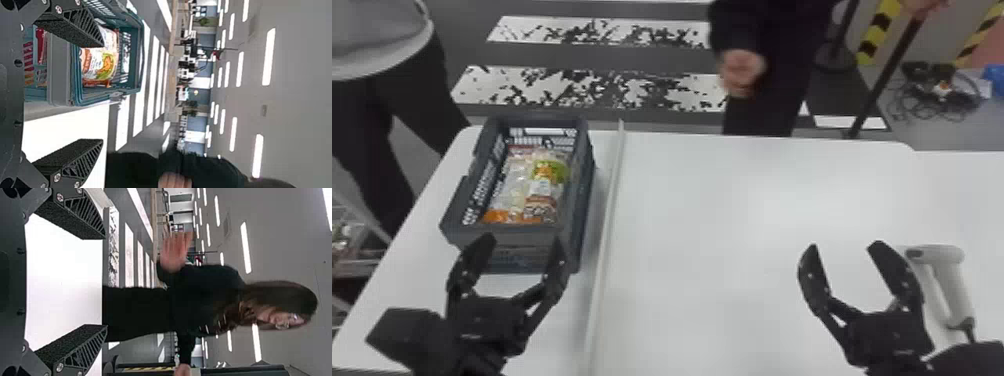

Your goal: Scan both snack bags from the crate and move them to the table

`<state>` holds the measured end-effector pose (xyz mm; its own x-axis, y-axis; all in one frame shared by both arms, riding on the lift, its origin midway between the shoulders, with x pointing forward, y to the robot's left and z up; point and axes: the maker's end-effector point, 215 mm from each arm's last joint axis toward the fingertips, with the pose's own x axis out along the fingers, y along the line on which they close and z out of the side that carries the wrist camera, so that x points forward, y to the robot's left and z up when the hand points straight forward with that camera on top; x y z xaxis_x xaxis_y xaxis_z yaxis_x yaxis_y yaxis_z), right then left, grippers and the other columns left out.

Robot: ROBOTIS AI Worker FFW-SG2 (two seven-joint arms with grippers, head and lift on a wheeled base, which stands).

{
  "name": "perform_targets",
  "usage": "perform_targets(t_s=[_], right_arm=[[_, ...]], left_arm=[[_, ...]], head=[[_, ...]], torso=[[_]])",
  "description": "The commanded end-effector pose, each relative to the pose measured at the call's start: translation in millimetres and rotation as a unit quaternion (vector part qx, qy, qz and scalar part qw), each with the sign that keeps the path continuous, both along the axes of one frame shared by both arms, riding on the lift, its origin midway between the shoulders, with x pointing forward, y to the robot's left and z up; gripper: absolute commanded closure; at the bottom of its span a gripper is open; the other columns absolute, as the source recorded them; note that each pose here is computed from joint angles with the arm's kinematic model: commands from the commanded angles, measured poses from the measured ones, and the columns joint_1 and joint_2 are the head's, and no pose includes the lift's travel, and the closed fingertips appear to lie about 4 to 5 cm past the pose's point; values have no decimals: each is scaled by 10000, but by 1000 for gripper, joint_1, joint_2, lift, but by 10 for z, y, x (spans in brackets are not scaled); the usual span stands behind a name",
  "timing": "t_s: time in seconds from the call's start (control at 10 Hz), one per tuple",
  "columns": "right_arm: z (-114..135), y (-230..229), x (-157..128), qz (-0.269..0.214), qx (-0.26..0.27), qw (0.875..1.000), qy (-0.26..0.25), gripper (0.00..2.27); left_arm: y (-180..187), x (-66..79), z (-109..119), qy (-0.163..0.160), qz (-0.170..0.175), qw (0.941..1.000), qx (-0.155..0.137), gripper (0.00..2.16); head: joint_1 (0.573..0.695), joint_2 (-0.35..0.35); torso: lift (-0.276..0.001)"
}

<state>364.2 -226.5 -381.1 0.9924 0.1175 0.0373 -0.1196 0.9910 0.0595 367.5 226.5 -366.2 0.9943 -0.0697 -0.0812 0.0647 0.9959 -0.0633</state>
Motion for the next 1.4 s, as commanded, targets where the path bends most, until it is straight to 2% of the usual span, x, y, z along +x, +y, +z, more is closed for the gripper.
perform_targets(t_s=[0.0,0.1,0.3,0.4,0.5,0.7,0.8,1.1,1.3], right_arm=[[1,15,4,11,9,10000,0,127],[-4,-4,0,1,1,10000,6,127],[38,-50,-15,-30,-17,10000,-20,127],[33,-44,8,-7,-29,10000,-4,127],[27,-39,32,26,-54,10000,12,127],[1,-53,49,34,-49,10000,57,127],[-32,-55,44,33,-50,9999,95,127],[-52,-93,55,14,-56,9999,108,127],[-104,-113,54,8,-61,9999,161,127]], left_arm=[[29,164,-21,368,-1,9993,91,144],[68,292,31,411,23,9991,55,140],[98,534,292,460,-25,9989,-96,140],[201,670,379,516,48,9987,-35,140],[297,870,468,572,125,9983,-27,151],[463,1210,298,1151,241,9931,-12,147],[536,1327,216,1348,353,9902,15,144],[776,1508,-53,1636,605,9847,-13,147],[877,1561,-311,1976,691,9778,-23,147]], head=[[695,-2],[695,4],[695,7],[695,5],[695,12],[695,38],[695,44],[695,73],[695,86]], torso=[[-87],[-87],[-87],[-87],[-87],[-87],[-87],[-87],[-87]])
